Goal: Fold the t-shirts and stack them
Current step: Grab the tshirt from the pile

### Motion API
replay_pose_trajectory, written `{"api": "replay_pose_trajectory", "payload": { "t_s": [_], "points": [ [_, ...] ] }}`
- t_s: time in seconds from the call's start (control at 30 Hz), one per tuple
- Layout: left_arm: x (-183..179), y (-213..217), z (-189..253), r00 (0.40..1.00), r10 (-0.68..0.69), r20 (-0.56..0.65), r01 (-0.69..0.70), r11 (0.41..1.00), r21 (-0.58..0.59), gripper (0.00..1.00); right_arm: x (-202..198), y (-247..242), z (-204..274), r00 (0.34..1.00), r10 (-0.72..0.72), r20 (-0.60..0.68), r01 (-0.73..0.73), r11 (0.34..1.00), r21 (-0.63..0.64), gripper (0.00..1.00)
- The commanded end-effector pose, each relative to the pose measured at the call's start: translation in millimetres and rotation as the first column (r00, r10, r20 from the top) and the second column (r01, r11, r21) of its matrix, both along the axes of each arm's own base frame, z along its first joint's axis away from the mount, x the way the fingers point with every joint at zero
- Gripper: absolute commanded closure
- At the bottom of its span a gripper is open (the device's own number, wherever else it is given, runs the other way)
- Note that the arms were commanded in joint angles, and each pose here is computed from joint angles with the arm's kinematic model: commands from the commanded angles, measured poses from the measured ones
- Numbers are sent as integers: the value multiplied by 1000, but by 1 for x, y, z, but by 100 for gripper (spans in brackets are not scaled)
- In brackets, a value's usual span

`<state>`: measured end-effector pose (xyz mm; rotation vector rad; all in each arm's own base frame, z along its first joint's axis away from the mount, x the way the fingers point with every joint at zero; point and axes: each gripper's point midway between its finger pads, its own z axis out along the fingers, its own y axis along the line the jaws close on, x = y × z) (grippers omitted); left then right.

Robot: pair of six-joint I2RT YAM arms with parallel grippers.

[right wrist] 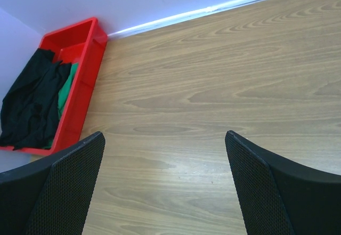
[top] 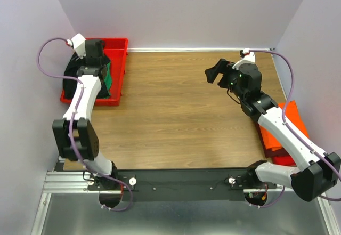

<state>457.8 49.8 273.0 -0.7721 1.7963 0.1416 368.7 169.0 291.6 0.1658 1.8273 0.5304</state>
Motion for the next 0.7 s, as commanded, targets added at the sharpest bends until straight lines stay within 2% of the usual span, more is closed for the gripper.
{"api": "replay_pose_trajectory", "payload": {
  "t_s": [0.0,0.13,0.27,0.37,0.5,0.57,0.67],
  "points": [
    [-4,54,-66,965,180,-192,-191,981,-44,22,-8,3,14,998,43,41,-43,999,8,0],
    [0,82,-117,928,224,-299,-257,964,-74,23,-10,5,15,997,56,44,-57,998,12,0],
    [10,92,-165,896,221,-385,-273,958,-86,27,-13,10,16,996,84,42,-85,996,22,0],
    [15,91,-184,884,204,-420,-269,958,-101,27,-13,11,15,995,90,41,-91,996,23,0],
    [17,85,-212,869,171,-463,-257,958,-128,33,-14,14,13,994,106,36,-107,994,23,0],
    [20,84,-216,874,156,-460,-244,960,-139,39,-15,15,14,993,112,37,-113,993,24,0],
    [24,82,-214,883,132,-451,-220,964,-149,59,-15,16,13,992,118,33,-119,993,26,0]
  ]
}}
